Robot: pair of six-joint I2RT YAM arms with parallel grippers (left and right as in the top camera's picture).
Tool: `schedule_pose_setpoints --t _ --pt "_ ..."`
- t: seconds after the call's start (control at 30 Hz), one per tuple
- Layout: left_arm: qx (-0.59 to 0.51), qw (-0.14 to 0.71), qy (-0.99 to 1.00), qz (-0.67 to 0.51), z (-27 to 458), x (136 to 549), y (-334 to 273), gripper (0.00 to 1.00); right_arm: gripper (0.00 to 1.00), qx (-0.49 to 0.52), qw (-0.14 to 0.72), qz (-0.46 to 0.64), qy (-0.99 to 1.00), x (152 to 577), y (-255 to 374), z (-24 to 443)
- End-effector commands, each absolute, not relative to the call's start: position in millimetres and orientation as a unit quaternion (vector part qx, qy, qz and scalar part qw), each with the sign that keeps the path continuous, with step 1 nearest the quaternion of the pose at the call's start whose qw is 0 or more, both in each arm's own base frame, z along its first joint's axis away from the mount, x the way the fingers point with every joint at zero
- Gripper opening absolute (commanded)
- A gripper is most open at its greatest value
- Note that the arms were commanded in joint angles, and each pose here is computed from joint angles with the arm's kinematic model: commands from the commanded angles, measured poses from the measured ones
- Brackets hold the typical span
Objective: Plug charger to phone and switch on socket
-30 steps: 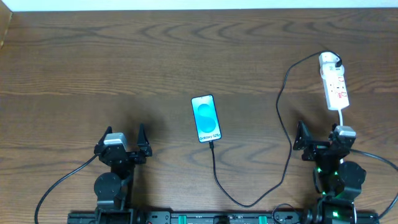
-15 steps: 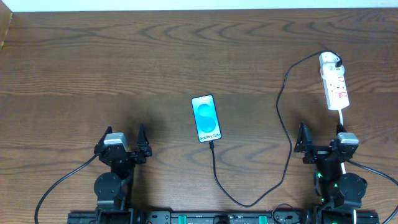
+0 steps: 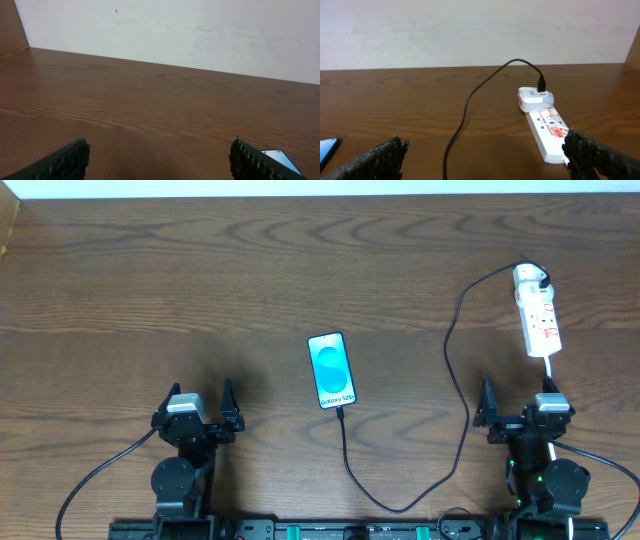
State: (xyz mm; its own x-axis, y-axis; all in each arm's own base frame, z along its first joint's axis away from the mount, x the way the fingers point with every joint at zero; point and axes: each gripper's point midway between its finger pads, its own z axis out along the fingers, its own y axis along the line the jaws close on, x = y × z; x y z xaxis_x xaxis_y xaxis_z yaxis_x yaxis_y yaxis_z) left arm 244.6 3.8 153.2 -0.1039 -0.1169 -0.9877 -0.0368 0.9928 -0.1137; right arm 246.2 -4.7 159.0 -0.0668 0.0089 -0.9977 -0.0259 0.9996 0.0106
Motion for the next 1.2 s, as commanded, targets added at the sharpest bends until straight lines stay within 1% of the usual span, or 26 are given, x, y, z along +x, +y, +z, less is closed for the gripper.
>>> schedule_pose_setpoints --t 0.0,0.23,0.47,0.57,1.17 --pt "-0.054 0.65 0.758 -0.02 136 244 7 0.89 0.99 -0.05 0.685 0.006 0.727 246 6 160" --pt "-0.054 0.65 0.758 -0.02 136 244 7 0.89 0.99 -0.081 0.684 0.014 0.725 245 22 159" --pt "-0.054 0.65 0.758 -0.02 136 244 7 0.89 0.99 -0.078 0.684 0.012 0.725 245 21 159" --pt "-0.054 0.65 0.758 -0.02 136 244 7 0.89 0.99 -0.061 0.683 0.015 0.728 245 18 159" --pt "-0.054 0.65 0.758 -0.02 136 244 7 0.89 0.99 -0.062 0.683 0.016 0.728 245 19 158"
